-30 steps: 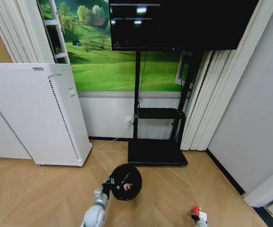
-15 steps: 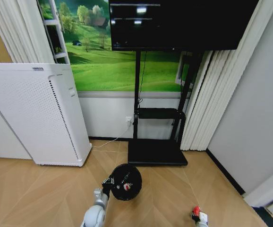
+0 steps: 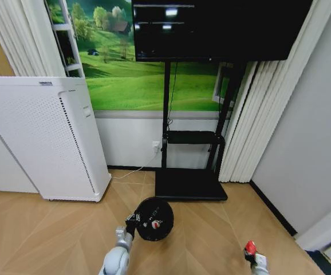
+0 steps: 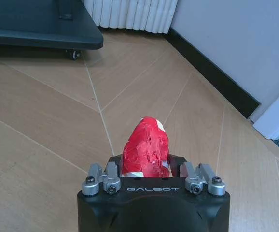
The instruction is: Pick up the trash bin and place the garbage on the floor into it.
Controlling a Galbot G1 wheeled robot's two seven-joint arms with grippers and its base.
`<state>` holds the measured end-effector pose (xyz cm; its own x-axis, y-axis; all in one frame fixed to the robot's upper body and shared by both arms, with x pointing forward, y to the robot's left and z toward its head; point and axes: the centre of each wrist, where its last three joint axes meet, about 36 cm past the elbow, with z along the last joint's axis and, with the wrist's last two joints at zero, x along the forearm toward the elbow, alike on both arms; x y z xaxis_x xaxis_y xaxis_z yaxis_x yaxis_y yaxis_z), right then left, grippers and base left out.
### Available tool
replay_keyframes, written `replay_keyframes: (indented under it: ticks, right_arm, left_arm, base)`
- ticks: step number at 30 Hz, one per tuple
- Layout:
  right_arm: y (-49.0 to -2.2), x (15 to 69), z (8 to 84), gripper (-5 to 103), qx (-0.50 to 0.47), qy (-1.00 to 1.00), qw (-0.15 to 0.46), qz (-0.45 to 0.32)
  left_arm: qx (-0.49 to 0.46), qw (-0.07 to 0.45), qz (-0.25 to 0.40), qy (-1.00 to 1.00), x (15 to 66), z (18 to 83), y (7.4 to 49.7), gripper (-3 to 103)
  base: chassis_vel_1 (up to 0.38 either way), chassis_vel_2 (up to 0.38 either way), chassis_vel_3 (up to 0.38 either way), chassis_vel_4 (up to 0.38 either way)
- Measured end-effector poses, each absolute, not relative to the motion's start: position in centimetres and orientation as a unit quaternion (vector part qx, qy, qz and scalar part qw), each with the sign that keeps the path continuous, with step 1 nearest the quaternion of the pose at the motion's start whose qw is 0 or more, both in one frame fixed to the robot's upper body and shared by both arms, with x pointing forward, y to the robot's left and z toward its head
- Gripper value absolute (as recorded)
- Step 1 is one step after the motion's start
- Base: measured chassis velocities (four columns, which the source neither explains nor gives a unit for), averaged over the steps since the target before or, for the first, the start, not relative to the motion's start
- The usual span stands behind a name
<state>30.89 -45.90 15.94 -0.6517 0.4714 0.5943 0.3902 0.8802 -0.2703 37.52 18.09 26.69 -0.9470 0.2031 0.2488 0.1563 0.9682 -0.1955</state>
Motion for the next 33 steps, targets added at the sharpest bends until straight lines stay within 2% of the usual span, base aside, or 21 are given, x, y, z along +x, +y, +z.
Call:
replay_keyframes:
  ticks: [16, 28, 33]
  right_arm:
    - [-45.4, 30.3, 15.9, 50, -0.238, -0.908, 0.338, 0.059]
    - [-47.9, 29.4, 18.2, 50, -0.16, -0.948, 0.237, 0.139]
    - [-48.0, 29.2, 18.0, 50, -0.088, -0.967, 0.185, 0.151]
  left_arm:
    - [-0.091, 0.136, 0.086, -0.983, 37.4, 26.7, 18.0, 4]
    - [-0.096, 0.135, 0.088, -0.982, 38.2, 26.6, 17.2, 4]
    - [-0.099, 0.133, 0.088, -0.982, 38.6, 26.7, 16.8, 4]
  base:
    - [0.0, 0.0, 0.0, 0.0]
    - [0.0, 0.0, 0.0, 0.0]
    - [0.0, 0.0, 0.0, 0.0]
